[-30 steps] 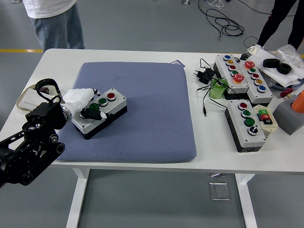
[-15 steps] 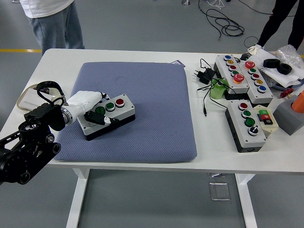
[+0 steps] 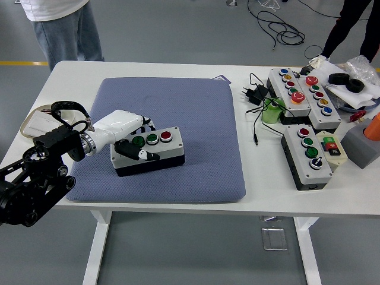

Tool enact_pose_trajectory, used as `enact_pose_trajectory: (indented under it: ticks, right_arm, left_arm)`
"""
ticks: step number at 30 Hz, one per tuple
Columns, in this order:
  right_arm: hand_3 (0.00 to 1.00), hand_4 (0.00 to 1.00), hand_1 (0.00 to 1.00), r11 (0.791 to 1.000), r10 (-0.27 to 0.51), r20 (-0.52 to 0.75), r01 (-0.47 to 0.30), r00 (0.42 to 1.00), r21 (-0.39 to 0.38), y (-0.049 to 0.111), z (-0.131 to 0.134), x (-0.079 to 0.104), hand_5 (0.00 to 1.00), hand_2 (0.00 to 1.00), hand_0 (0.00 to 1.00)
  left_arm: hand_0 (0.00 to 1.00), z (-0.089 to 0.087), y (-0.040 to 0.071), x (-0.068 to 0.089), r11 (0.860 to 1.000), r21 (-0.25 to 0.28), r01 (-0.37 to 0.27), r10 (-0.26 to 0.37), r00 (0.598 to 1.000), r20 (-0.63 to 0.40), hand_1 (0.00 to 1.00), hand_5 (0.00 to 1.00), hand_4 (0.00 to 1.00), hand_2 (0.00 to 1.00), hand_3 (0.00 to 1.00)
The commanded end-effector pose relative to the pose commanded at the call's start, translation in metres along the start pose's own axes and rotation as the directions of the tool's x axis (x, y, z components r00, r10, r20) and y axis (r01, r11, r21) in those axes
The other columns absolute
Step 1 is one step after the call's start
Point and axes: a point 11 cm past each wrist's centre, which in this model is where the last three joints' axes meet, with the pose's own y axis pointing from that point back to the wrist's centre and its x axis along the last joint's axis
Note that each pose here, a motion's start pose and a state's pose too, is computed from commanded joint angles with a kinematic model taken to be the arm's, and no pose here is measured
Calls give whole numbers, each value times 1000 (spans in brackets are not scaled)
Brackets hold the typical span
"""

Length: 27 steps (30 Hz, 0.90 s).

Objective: Pick up the button,place it on the desk,press the button,press the button

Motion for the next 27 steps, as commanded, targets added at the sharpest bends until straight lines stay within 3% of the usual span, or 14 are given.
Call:
enact_pose_trajectory:
  ticks: [9, 16, 20, 27]
  right_arm:
    - [569, 309, 549, 1000, 2, -1, -2, 1000, 6, 1, -3, 1, 258, 624, 630]
    - [569, 307, 550, 1000, 2, -7, -2, 1000, 10, 1, -6, 1, 256, 624, 631]
    - [569, 307, 550, 1000, 2, -9, -2, 1000, 10, 2, -7, 0, 256, 624, 631]
    - [569, 308, 549, 1000, 5, -14, -5, 1000, 21, 3, -14, 2, 256, 625, 630]
  left_arm:
    - [455, 5, -3, 2, 997, -70, -28, 33, 996, 81, 363, 2, 345, 305, 379]
    - [453, 14, -6, 11, 985, -139, -100, 116, 987, 114, 352, 2, 334, 301, 365]
    - [453, 16, -8, 14, 977, -152, -150, 169, 978, 121, 352, 2, 334, 301, 365]
    - [449, 15, -10, 16, 977, -157, -142, 164, 977, 135, 349, 2, 325, 300, 359]
